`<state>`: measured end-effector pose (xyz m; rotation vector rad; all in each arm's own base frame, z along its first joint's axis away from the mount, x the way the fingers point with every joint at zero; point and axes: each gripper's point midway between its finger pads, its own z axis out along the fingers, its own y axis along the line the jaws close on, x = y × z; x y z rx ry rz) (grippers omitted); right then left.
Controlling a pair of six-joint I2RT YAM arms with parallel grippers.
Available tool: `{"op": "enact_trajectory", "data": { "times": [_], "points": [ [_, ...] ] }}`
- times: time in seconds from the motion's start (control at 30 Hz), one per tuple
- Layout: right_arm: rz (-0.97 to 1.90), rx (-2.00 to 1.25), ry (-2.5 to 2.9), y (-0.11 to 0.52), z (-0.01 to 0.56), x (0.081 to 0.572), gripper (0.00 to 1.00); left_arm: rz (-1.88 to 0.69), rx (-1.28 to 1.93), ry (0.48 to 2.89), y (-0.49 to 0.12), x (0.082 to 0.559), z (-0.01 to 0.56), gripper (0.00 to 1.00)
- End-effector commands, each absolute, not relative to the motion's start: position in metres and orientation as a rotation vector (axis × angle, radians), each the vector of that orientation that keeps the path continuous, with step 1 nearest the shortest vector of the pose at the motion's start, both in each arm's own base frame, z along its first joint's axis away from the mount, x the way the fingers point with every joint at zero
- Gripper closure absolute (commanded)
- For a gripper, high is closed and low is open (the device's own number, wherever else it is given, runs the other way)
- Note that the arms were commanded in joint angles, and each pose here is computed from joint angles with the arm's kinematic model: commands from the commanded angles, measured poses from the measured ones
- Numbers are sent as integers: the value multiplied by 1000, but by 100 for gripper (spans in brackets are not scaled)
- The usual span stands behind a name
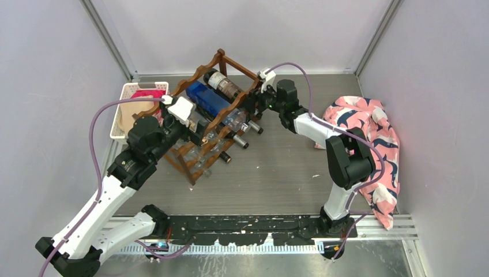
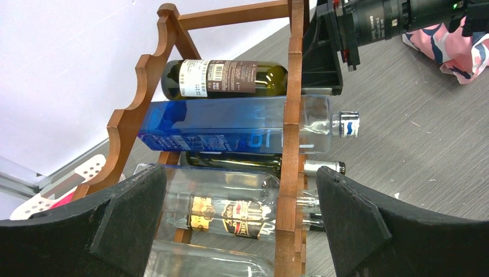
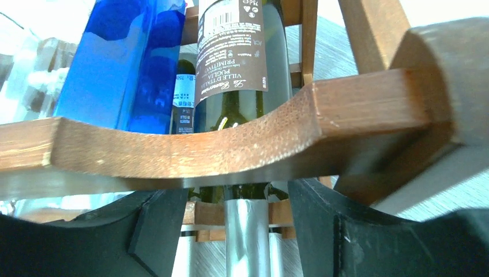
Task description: Put the wine bottle on the wine rack
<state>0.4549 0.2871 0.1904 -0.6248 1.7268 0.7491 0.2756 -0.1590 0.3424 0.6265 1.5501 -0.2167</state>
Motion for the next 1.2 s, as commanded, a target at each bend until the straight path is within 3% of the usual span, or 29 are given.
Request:
{"op": "enact_trajectory", "data": {
  "times": [0.0,0.53,0.87,1.17],
  "points": [
    [687,-632,1551,277,256,448,31,-264,592,1464,-163,274,375,0],
    [574,-663,1628,229,270,372,26,-492,504,1461,-171,243,398,0],
    [548,-533,1668,184,300,302,0,-758,469,1475,-186,207,416,0],
    [576,-178,1506,137,366,260,0,-881,357,1475,-180,188,432,0]
  ]
}}
